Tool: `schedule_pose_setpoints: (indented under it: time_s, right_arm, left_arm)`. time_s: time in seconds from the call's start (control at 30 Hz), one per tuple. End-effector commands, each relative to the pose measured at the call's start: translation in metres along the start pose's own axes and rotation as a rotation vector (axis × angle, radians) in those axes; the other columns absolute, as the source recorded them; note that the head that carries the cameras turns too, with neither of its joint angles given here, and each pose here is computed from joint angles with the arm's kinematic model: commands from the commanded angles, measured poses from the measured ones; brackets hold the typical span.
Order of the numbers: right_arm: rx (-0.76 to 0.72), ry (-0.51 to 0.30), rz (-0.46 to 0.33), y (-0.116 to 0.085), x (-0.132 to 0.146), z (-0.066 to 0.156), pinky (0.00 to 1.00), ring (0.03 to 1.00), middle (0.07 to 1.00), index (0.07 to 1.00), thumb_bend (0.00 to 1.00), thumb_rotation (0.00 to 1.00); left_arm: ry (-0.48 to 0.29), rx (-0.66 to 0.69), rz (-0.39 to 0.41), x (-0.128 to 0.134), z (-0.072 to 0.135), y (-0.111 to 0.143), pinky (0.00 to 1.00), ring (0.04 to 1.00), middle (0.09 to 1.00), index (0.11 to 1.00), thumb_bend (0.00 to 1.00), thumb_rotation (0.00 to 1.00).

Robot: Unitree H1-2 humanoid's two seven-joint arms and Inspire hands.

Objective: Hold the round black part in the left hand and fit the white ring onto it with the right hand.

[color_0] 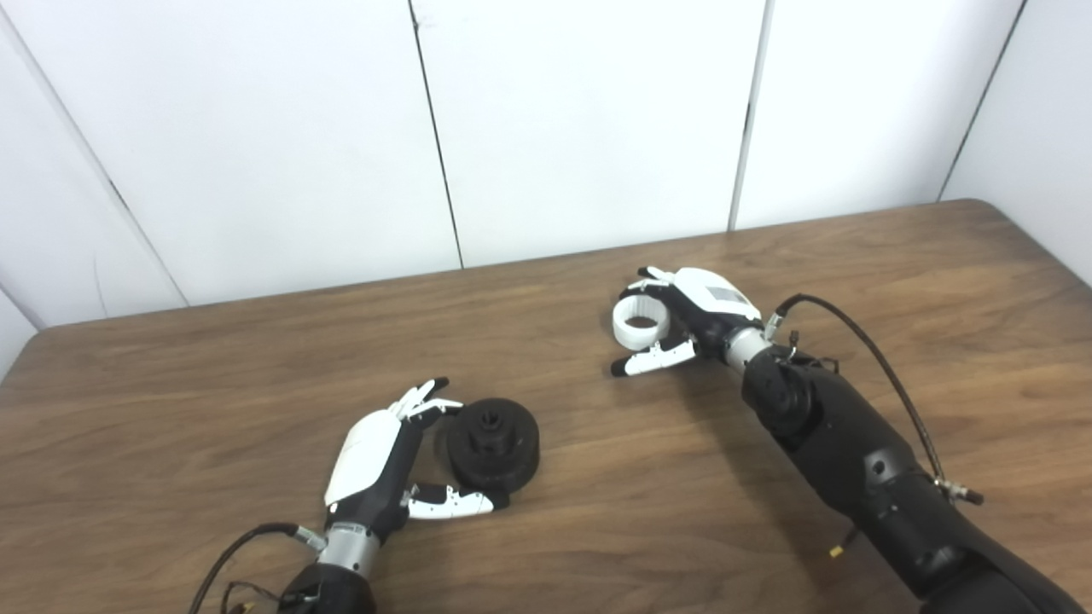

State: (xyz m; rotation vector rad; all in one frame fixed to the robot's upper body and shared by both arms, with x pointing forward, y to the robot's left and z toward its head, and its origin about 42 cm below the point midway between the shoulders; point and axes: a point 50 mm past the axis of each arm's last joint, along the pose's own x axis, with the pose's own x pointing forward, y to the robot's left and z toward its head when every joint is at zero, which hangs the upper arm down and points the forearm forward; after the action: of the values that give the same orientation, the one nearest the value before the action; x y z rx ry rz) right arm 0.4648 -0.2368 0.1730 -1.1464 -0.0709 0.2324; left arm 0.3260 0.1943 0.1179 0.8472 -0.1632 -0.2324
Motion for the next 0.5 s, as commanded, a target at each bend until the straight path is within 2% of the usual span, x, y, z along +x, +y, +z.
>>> schedule_pose_setpoints:
  time_s: [0.0, 0.47]
  right_arm:
    - [-0.007, -0.034, -0.081, -0.0268, 0.009, 0.0075, 0.92, 0.96, 0.964, 0.815, 0.85, 0.52]
    - [-0.017, -0.016, -0.109, -0.031, 0.0055, 0.0006, 0.9, 0.952, 0.95, 0.811, 0.85, 0.51]
  left_arm:
    - [-0.003, 0.015, -0.009, -0.0018, -0.003, 0.0055, 0.93, 0.957, 0.943, 0.584, 0.83, 0.34]
    - [-0.01, 0.015, -0.006, -0.0018, -0.0028, 0.0078, 0.92, 0.954, 0.94, 0.582, 0.83, 0.34]
